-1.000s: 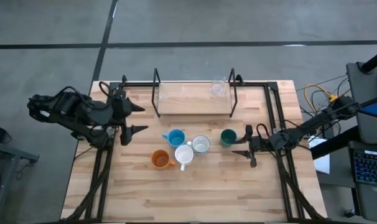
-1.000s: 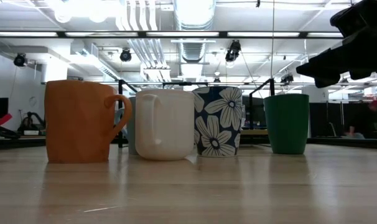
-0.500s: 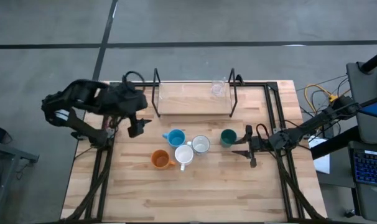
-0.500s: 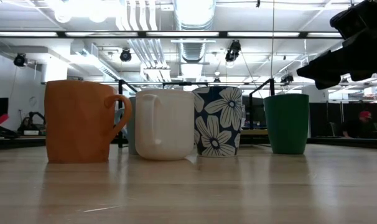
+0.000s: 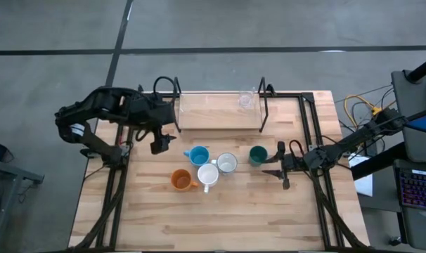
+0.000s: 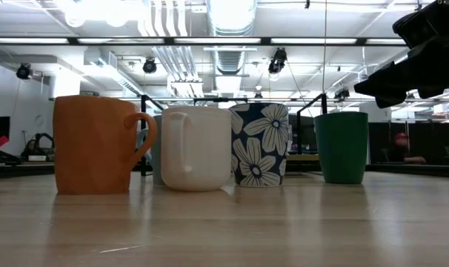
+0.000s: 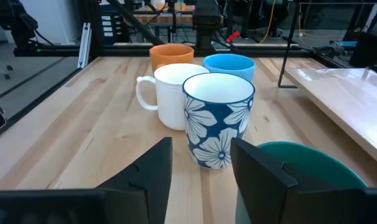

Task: Stack small to large cups/mugs on shelf
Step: Put the white mug on the shelf

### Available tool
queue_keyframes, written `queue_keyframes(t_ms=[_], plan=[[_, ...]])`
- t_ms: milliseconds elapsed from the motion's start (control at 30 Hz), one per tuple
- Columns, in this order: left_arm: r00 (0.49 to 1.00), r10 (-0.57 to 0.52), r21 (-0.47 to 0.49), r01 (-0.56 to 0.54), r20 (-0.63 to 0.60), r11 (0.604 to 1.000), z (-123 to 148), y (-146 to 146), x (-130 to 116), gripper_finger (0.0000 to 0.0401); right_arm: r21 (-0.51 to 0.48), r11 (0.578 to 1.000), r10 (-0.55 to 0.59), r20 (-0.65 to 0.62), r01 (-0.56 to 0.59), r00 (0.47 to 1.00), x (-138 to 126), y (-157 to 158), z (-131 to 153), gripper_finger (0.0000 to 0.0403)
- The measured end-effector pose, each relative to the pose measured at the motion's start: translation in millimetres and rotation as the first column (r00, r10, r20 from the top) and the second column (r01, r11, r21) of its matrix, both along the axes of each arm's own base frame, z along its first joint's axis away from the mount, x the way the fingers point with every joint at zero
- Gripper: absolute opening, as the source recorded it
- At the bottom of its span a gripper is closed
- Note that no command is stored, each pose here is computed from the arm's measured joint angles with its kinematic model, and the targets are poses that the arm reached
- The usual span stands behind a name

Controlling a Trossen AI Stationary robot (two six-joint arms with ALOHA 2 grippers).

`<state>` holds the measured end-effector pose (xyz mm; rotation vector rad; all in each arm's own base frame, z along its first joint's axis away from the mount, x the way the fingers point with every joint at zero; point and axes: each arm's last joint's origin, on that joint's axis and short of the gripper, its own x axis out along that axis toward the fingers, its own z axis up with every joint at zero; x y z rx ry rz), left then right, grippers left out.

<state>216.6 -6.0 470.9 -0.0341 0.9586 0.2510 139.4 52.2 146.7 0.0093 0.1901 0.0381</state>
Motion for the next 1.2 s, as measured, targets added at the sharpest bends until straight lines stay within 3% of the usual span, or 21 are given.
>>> queue_keyframes(t_ms=[867, 967, 1067, 1200], plan=[[1.0, -0.009, -0.013, 0.009, -0.002, 1.0, -0.4, -0.5, 0.7, 0.031, 0.007, 1.0, 0.0, 0.0, 0.0, 1.0, 0.0, 0.0, 0.1, 0.0151], [0.998, -0.058, 0.013, 0.059, -0.014, 0.998, -0.4, -0.6, 0.7, 0.031, 0.008, 1.0, 0.0, 0.001, 0.0, 1.0, 0.0, 0.0, 0.1, 0.0151], [0.984, -0.172, 0.054, 0.175, -0.051, 0.983, -3.0, -1.9, 1.6, 0.031, 0.015, 1.0, -0.002, 0.0, 0.002, 1.0, 0.0, 0.1, 0.1, 0.0151], [0.963, -0.259, -0.005, 0.259, -0.074, 0.966, -9.1, -2.9, 4.6, 0.031, 0.015, 1.0, -0.002, 0.001, 0.002, 1.0, 0.0, 0.0, 0.1, 0.0151]])
